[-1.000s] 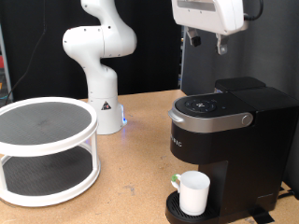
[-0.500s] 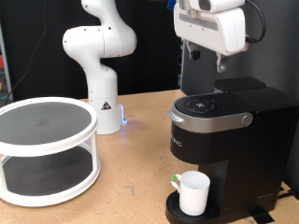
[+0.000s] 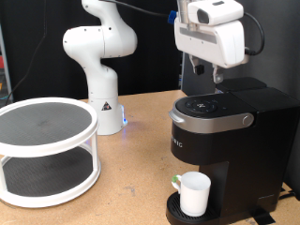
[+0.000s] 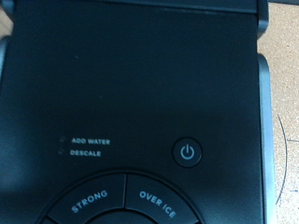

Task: Make a cup of coffee with the keurig machine

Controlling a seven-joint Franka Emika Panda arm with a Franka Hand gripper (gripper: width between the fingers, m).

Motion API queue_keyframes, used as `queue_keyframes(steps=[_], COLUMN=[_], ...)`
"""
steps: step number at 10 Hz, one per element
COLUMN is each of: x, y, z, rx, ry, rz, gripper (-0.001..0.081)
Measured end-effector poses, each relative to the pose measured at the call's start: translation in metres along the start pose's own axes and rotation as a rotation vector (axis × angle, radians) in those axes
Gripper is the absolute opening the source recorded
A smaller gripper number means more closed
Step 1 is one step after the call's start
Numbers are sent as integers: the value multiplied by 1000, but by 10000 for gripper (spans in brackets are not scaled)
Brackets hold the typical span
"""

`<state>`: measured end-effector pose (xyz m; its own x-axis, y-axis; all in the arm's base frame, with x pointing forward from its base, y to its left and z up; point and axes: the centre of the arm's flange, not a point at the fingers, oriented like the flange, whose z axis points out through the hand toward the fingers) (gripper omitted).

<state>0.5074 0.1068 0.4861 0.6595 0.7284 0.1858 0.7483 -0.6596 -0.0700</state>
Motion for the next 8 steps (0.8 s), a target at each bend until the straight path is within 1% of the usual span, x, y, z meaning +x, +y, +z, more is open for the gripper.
queue_keyframes(steps=[1,2,3,4,5,6,7,8], x=[-2,-4,-6,-8,-10,-11,-13,-14], y=[1,3,4,6,7,7,7,7], z=[5,9,14,18,21,24,27,30], rx=[-7,-19,-37,-52,-60,-61,-60,-63], ry=[4,15,30,43,49,49,44,38], rz=[2,6,11,17,20,23,23,22], gripper=[530,393,393,210,81,81,17,17])
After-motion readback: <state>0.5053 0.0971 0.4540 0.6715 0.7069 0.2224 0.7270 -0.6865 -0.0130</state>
